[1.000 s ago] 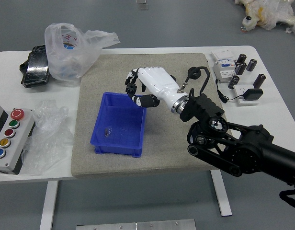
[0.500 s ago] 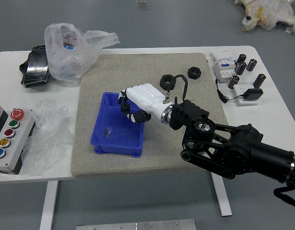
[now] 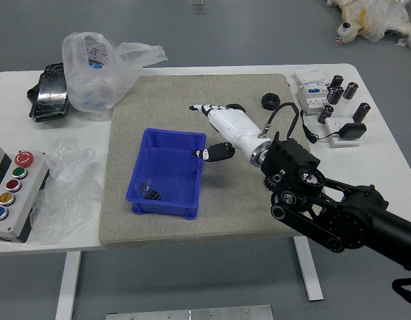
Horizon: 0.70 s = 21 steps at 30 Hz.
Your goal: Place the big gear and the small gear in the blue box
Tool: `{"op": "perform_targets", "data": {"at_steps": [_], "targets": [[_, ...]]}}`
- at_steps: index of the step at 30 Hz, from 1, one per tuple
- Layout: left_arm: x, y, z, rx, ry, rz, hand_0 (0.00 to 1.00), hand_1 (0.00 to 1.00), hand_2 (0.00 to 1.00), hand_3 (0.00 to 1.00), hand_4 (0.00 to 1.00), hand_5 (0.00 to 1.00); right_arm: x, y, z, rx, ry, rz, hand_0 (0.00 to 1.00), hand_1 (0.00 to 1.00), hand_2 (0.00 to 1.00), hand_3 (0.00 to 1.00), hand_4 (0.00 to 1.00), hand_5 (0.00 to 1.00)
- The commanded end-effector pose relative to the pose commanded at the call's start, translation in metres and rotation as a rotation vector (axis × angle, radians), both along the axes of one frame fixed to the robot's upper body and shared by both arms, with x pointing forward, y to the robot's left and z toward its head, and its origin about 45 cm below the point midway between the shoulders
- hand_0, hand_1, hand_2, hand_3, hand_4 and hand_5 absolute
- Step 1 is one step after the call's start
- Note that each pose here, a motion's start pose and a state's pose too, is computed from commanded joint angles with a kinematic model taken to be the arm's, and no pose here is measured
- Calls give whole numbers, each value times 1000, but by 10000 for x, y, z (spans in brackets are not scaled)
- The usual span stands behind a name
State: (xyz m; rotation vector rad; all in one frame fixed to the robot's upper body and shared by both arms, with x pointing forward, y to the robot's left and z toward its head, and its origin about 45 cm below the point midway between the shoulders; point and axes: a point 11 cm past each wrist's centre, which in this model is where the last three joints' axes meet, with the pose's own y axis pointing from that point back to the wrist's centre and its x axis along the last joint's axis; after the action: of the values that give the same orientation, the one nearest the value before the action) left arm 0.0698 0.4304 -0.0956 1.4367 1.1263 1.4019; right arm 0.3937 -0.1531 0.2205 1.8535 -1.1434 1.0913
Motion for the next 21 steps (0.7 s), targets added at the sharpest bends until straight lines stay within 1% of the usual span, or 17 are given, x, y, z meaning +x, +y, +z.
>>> {"op": "perform_targets", "data": {"at_steps": [1, 2, 5, 7, 8, 10, 13, 16, 18, 21], "targets": [[-8, -6, -4, -1, 1, 2, 702, 640, 628, 711, 711, 433, -13, -130, 13, 17, -2, -33, 770, 889, 902, 949, 876, 272], [-16, -8, -6, -2, 1, 4, 702, 641, 628, 711, 711, 434, -29, -250, 16, 32, 1, -64, 666, 822, 872, 932, 874, 267], [-38, -6, -9, -1, 3, 8, 702, 641, 628, 711, 711, 434, -126, -674, -11, 60, 14, -166, 666, 822, 872, 932, 874, 267], [-47, 2, -9, 0, 4, 9, 702, 641, 628, 711, 711, 434, -211, -952, -51, 62, 18, -232, 666, 822, 872, 932, 874, 267], [-50, 5, -8, 1, 4, 10, 702, 640, 628, 711, 710, 433, -258, -1073, -94, 64, 24, -263, 625, 808, 869, 927, 874, 262], [-52, 4, -9, 0, 4, 10, 702, 640, 628, 711, 710, 433, -342, -1244, -206, 70, 43, -318, 625, 808, 869, 927, 874, 262], [-52, -1, -11, -1, 4, 9, 702, 640, 628, 711, 710, 433, -483, -1414, -430, 75, 85, -385, 625, 808, 869, 927, 874, 262], [-39, -1, -9, -1, 2, 6, 702, 640, 628, 712, 710, 434, -644, -1467, -673, 58, 138, -418, 617, 804, 871, 921, 870, 255], [-28, 4, -6, 1, 0, 4, 702, 640, 628, 712, 710, 434, -714, -1457, -776, 45, 166, -426, 617, 804, 871, 921, 870, 255], [-17, 11, -2, 2, -2, 2, 702, 640, 629, 711, 710, 433, -789, -1398, -871, 31, 195, -417, 616, 803, 871, 922, 864, 245]]}}
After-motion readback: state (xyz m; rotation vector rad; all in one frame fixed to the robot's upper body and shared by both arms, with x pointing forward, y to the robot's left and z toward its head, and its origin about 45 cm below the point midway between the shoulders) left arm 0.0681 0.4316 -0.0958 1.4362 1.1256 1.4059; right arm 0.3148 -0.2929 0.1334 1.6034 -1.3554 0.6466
